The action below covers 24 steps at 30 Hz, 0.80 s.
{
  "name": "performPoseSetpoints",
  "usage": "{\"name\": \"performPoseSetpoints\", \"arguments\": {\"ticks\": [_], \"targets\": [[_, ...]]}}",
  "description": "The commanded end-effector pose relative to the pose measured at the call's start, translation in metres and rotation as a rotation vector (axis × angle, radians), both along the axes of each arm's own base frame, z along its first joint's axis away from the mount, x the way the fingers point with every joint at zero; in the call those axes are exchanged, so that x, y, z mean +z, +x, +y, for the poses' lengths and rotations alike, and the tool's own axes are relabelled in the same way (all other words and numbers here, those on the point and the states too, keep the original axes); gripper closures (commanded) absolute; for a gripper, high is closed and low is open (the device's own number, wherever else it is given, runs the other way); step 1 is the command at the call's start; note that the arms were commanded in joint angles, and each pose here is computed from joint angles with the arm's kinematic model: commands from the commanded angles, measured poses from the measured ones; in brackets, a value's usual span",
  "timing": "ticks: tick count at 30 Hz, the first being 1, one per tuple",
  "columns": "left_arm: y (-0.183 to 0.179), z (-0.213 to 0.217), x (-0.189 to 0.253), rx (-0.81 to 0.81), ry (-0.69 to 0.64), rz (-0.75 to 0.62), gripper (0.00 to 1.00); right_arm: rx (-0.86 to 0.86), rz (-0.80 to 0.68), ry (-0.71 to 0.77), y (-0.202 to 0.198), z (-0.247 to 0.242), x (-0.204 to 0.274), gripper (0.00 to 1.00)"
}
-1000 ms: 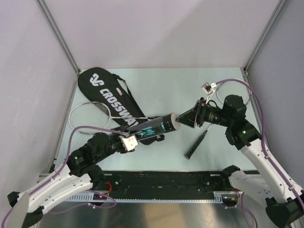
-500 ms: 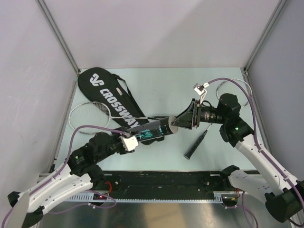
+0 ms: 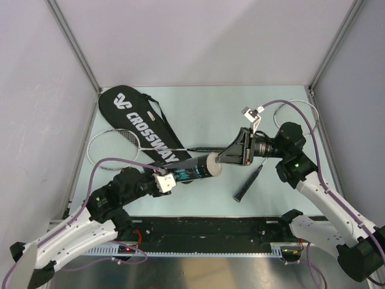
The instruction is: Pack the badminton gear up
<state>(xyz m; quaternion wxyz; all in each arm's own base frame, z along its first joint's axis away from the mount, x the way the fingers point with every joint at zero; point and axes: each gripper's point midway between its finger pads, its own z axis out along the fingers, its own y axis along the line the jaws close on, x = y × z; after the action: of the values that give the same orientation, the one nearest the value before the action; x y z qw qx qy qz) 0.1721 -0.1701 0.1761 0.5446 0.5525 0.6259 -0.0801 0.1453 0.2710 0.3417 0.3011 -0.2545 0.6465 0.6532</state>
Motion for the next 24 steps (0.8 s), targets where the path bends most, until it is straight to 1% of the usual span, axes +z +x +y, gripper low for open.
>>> {"name": "performPoseSetpoints", "arguments": {"ticks": [1,5,7,9,10,12,14,17,19,21,24], "targets": [[-0.003,-0.035,0.121,-0.108,-0.380,-0.205,0.52,0.058,0.056,-0.019,-0.009,0.008,-0.015,0.86],[-0.003,-0.036,0.127,-0.112,-0.391,-0.206,0.52,0.053,0.071,-0.026,-0.007,0.012,-0.019,0.94],[-0.003,-0.036,0.128,-0.112,-0.394,-0.205,0.52,0.040,0.077,-0.035,-0.005,0.013,-0.021,0.94],[-0.002,-0.035,0.127,-0.103,-0.394,-0.204,0.52,0.032,0.078,-0.037,-0.004,0.013,-0.022,0.83],[-0.001,-0.035,0.127,-0.096,-0.393,-0.204,0.52,0.027,0.078,-0.034,-0.004,0.013,-0.021,0.72],[0.001,-0.033,0.123,-0.079,-0.390,-0.198,0.52,0.012,0.075,-0.024,-0.003,0.012,-0.017,0.56],[0.002,-0.033,0.118,-0.073,-0.386,-0.188,0.53,-0.001,0.070,-0.015,-0.002,0.012,-0.014,0.47],[0.003,-0.033,0.115,-0.060,-0.390,-0.173,0.53,-0.025,0.069,-0.027,0.001,0.015,-0.017,0.40],[0.004,-0.032,0.115,-0.049,-0.393,-0.168,0.52,-0.039,0.080,-0.056,0.003,0.019,-0.027,0.37],[0.005,-0.031,0.115,-0.042,-0.395,-0.167,0.52,-0.050,0.097,-0.086,0.006,0.022,-0.037,0.37],[0.006,-0.031,0.115,-0.032,-0.392,-0.166,0.52,-0.067,0.111,-0.108,0.010,0.025,-0.044,0.42]]}}
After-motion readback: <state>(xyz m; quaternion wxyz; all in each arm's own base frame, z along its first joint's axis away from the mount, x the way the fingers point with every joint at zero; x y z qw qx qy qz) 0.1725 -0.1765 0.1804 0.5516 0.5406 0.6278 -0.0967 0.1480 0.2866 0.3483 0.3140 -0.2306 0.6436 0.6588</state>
